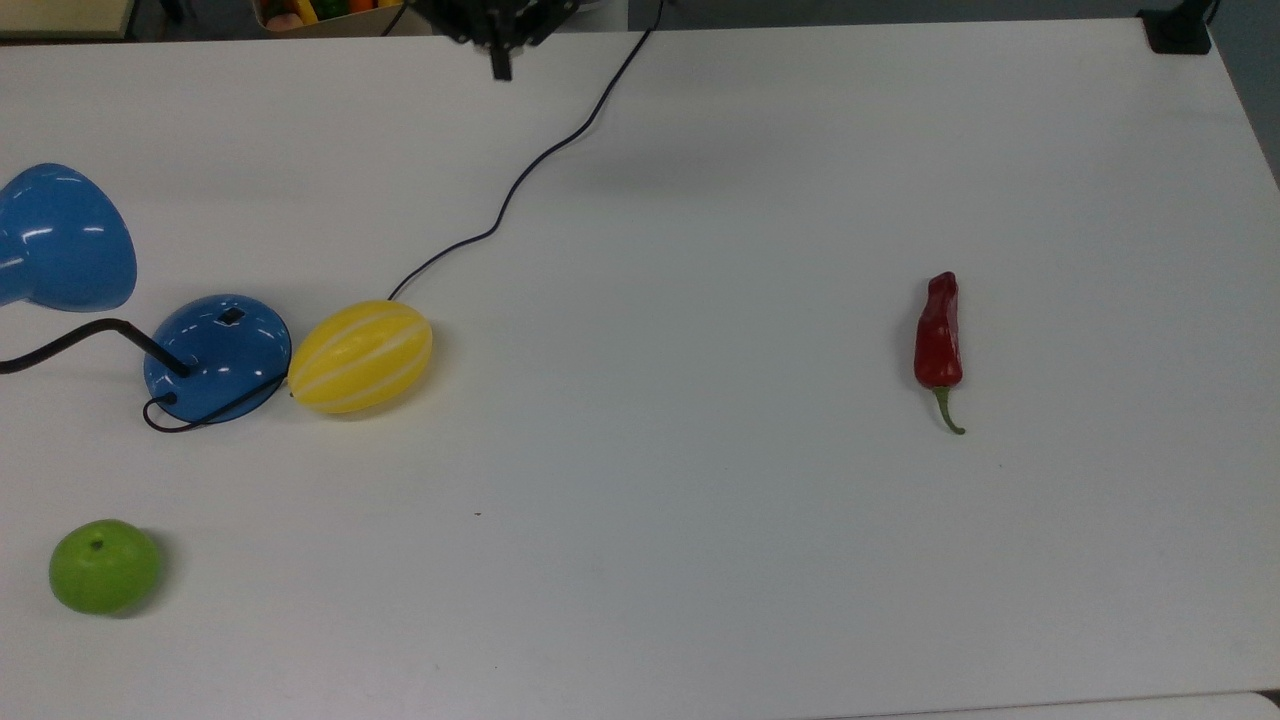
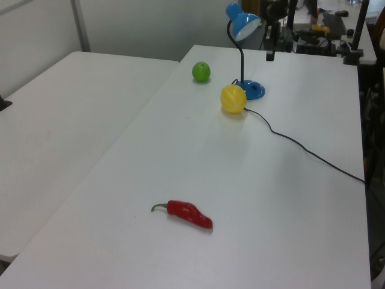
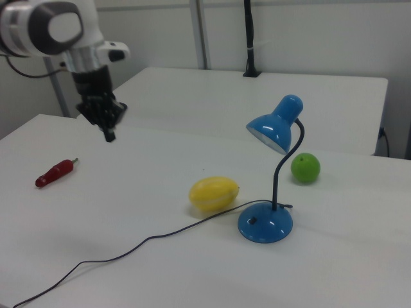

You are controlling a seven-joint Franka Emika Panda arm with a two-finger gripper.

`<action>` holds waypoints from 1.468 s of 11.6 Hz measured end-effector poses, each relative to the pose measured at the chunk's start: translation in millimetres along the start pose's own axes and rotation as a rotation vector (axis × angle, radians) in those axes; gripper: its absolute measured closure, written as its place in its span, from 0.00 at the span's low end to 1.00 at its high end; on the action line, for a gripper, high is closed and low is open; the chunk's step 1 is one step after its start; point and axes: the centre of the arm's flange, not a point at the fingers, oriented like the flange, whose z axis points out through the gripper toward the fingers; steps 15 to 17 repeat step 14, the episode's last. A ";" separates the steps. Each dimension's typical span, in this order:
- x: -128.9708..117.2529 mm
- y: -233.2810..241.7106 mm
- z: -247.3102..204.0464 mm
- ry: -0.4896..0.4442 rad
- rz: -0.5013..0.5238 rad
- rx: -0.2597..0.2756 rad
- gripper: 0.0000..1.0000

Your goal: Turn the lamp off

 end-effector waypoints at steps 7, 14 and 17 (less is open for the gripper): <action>-16.0 -19.5 -20.2 -0.006 -0.062 -0.002 0.63; -15.1 -1.3 -15.1 -0.016 -0.032 -0.015 0.00; -15.1 -1.3 -15.1 -0.016 -0.032 -0.015 0.00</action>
